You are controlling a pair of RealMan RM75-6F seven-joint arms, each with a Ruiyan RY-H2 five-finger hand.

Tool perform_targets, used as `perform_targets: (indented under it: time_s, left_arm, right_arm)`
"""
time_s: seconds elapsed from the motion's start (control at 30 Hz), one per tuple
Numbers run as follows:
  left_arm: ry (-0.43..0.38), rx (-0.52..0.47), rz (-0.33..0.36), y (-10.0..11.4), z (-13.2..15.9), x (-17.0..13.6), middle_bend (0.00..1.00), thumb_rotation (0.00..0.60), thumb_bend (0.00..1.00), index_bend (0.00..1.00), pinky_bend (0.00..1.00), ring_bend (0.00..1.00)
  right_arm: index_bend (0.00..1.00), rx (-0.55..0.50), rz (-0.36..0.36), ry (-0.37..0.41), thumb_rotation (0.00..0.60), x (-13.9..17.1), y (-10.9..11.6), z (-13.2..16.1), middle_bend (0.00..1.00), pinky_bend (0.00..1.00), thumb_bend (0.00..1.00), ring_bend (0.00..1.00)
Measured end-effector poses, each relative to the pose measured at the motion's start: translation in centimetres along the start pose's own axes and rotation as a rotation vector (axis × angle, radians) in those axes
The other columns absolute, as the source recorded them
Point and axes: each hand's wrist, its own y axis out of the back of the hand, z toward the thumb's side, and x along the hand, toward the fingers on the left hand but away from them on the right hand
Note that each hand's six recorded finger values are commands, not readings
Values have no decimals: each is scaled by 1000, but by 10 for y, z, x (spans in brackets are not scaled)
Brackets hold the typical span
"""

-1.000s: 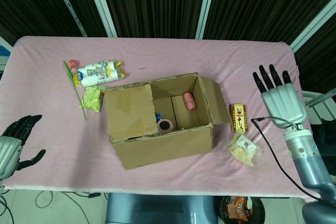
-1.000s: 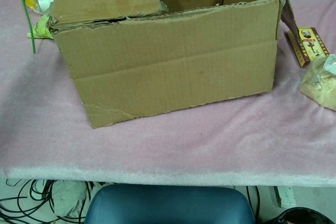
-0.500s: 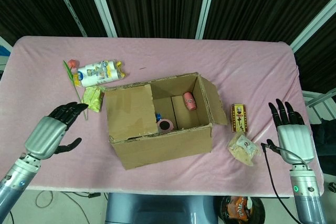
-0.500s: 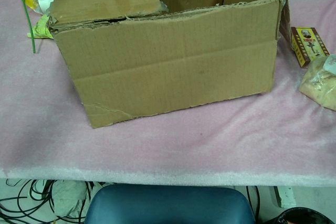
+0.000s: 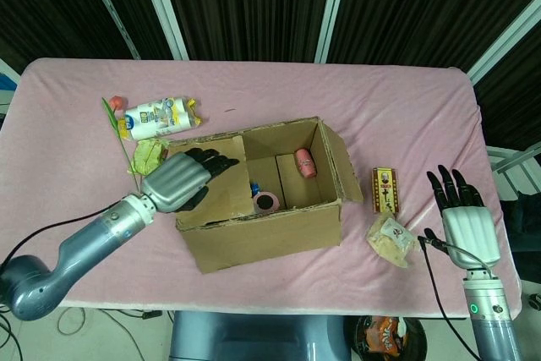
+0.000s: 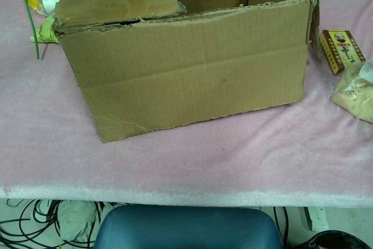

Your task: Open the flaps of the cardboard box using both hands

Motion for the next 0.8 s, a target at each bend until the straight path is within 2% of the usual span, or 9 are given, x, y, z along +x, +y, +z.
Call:
perform_targets:
  time_s: [0.07,0.17,0.3,0.5,0.63,0.7,0.8]
  left_arm:
    - [-25,22,-30,9,10,18,155,600,907,56,215,108]
    - [-52,54,-67,19,24,41,170,600,995,57,215,110]
    - [-67,95,-113,19,39,67,185,600,1000,68,215,121]
    - [-44,136,-197,-8,51,98,232,600,1000,105,247,164]
    - [-22,163,-231,-21,56,112,351,600,1000,205,343,271]
    - [-12,184,-239,-23,56,115,443,600,1000,278,386,350]
    - [6,207,-232,-22,56,118,528,600,1000,343,421,421]
  right_arm:
    - [0,-7,-4,-1,600,-1,1,-1,0,211,245,0]
    - [0,-15,-11,-4,600,-1,3,-2,0,211,244,0]
    - [0,-25,-17,-6,600,-2,5,-3,0,211,244,0]
    - [0,-27,-15,-7,600,-2,5,-5,0,211,244,0]
    - [0,-29,-17,-10,600,-3,5,-6,0,211,244,0]
    - [0,-32,-20,-13,600,-3,6,-7,0,211,244,0]
    - [0,-37,-23,-17,600,-4,7,-8,0,212,244,0]
